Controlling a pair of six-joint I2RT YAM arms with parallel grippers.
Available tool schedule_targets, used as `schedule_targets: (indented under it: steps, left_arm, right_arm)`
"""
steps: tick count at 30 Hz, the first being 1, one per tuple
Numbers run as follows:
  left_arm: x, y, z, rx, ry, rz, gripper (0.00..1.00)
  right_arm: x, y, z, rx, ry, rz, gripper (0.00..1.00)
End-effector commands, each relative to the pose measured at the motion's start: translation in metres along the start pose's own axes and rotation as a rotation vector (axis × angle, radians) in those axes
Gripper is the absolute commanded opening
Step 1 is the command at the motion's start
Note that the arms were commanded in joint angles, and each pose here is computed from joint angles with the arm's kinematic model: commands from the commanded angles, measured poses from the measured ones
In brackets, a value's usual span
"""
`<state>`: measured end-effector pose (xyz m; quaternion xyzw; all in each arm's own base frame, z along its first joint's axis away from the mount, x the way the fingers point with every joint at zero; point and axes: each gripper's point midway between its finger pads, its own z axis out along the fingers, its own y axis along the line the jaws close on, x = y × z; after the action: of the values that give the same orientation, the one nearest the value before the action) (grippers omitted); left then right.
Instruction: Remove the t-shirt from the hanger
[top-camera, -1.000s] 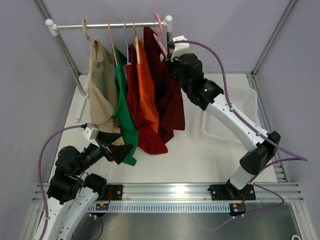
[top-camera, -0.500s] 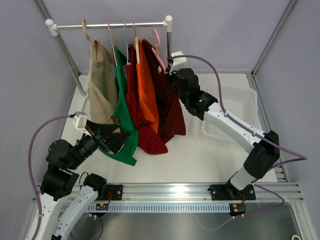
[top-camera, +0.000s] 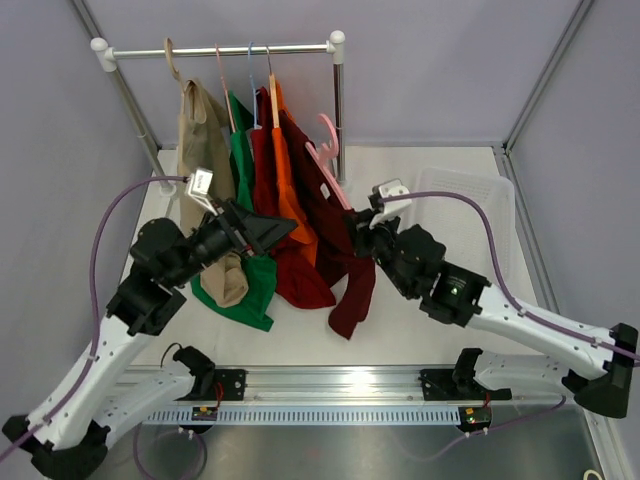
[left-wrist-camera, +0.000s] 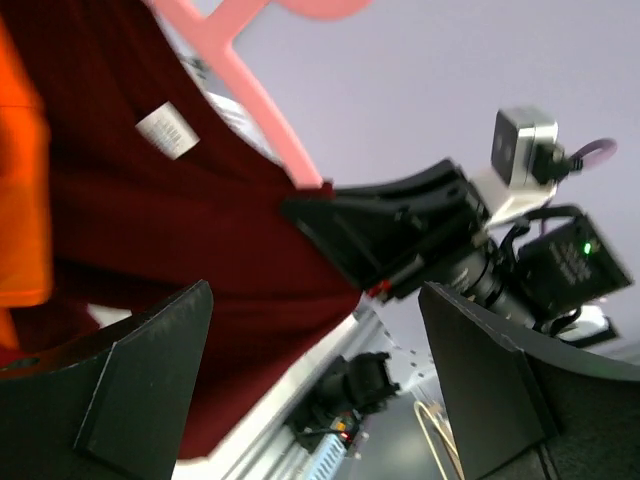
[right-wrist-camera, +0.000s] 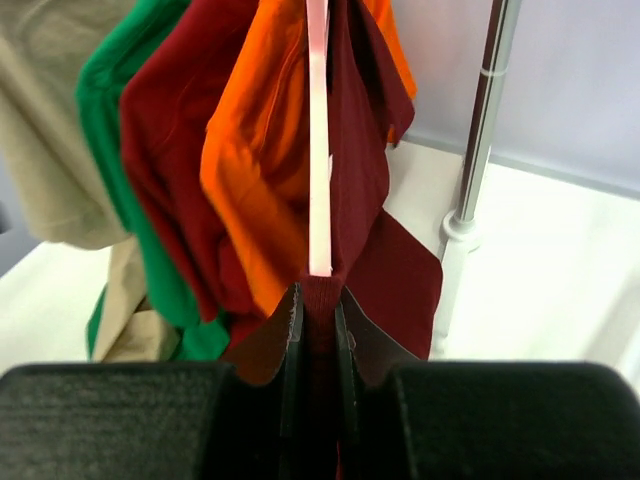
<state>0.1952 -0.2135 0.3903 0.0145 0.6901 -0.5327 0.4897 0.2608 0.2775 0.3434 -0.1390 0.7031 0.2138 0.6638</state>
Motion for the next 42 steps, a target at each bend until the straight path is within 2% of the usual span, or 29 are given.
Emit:
schedule_targets:
  steps: [1,5,7,11,15,18,19,21,22,23,24,28,29,31,33,38,41,42]
  left_arm:
    - [-0.013,-0.049,0.026,0.094,-0.050,0.018,0.90]
    - [0.007,-0.060,0.066,0.066,-0.013,0.048,0.91]
    - [0.012,-0.050,0.089,0.021,-0.032,0.043,0.90]
    - [0.013,-0.037,0.114,-0.030,-0.067,0.036,0.80]
    - [0.006,-0.045,0.124,0.013,-0.113,0.028,0.70]
    - [0.003,-0.046,0.129,0.008,-0.133,0.054,0.68]
    - [0.003,-0.044,0.130,0.000,-0.139,0.051,0.59]
    - [0.003,-0.042,0.128,0.006,-0.153,0.032,0.32]
    - [-0.001,-0.049,0.127,0.033,-0.170,0.023,0.09]
    - [-0.002,-0.053,0.126,0.047,-0.171,0.014,0.00]
    - [-0.003,-0.058,0.124,0.065,-0.169,0.012,0.00]
    - [-0.016,-0.085,0.112,0.150,-0.181,-0.010,0.00]
    - [-0.019,-0.091,0.110,0.166,-0.187,-0.031,0.00]
    - [-0.027,-0.101,0.105,0.200,-0.209,-0.046,0.00]
    - [-0.036,-0.115,0.101,0.246,-0.226,-0.068,0.00]
    - [-0.058,-0.145,0.097,0.322,-0.252,-0.094,0.00]
    - [-0.064,-0.161,0.093,0.371,-0.241,-0.108,0.00]
    - [-0.068,-0.171,0.089,0.405,-0.235,-0.111,0.00]
  right_arm:
    - [-0.028,-0.010,-0.031,0.069,-0.109,0.134,0.00]
    - [-0.019,-0.006,-0.053,0.061,-0.089,0.151,0.00]
    - [-0.020,-0.003,-0.062,0.048,-0.089,0.161,0.00]
    - [-0.023,0.004,-0.073,0.019,-0.096,0.183,0.00]
    - [-0.022,0.011,-0.078,-0.004,-0.090,0.191,0.00]
    - [-0.024,0.016,-0.084,-0.020,-0.096,0.211,0.00]
    - [-0.025,0.017,-0.086,-0.024,-0.100,0.218,0.00]
    - [-0.025,0.020,-0.089,-0.034,-0.095,0.216,0.00]
    - [-0.026,0.019,-0.089,-0.023,-0.095,0.219,0.00]
    - [-0.021,0.017,-0.090,-0.011,-0.074,0.200,0.00]
    - [-0.017,0.015,-0.092,-0.003,-0.057,0.196,0.00]
    - [-0.003,0.016,-0.103,-0.058,0.002,0.217,0.56]
    - [-0.001,0.017,-0.107,-0.078,0.012,0.230,0.78]
    - [0.007,0.023,-0.116,-0.150,0.041,0.262,0.91]
    - [0.015,0.029,-0.120,-0.200,0.064,0.271,0.96]
    - [0.043,0.055,-0.128,-0.319,0.182,0.277,0.96]
    - [0.069,0.049,-0.128,-0.287,0.223,0.264,0.88]
    - [0.070,0.046,-0.129,-0.277,0.220,0.277,0.78]
